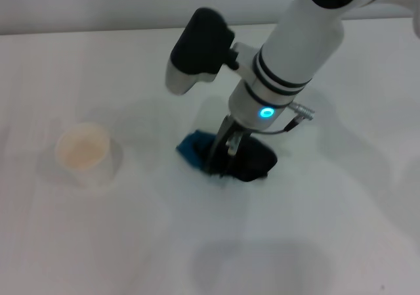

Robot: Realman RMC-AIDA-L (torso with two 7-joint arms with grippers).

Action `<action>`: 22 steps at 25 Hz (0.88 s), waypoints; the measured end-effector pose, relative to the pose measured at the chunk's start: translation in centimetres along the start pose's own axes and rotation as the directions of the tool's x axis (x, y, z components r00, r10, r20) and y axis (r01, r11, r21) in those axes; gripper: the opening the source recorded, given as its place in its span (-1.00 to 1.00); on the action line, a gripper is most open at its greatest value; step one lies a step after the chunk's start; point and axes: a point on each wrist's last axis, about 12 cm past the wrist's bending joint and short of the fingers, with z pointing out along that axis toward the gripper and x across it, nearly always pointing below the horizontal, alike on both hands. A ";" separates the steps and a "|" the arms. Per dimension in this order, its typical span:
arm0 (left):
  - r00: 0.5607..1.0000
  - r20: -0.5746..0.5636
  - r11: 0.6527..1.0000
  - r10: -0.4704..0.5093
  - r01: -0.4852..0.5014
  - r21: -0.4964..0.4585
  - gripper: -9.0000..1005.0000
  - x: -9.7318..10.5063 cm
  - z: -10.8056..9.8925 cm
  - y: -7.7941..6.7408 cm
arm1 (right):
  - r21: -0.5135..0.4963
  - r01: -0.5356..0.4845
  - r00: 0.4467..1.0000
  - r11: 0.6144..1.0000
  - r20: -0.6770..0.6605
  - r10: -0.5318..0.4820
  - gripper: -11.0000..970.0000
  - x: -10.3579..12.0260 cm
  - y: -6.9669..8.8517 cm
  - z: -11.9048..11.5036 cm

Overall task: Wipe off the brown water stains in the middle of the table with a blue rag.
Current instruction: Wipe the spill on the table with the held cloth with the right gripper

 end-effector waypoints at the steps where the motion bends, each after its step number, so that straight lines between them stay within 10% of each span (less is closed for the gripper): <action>1: 1.000 0.001 1.000 0.000 0.000 0.001 0.74 0.0 0.0 0.0 | -0.043 0.016 1.000 0.999 -0.004 -0.016 -0.83 -0.1 0.5 -0.1; 11: 0.999 0.037 1.000 0.003 -0.003 0.003 0.74 -0.5 -1.0 0.2 | -0.246 0.138 0.987 0.959 -0.043 -0.153 -0.83 -0.6 4.0 -1.0; 22: 1.000 0.026 1.000 0.004 -0.003 -0.006 0.74 -0.4 -1.7 0.4 | 0.122 0.024 1.000 0.992 -0.017 -0.022 -0.83 -0.4 -1.8 0.3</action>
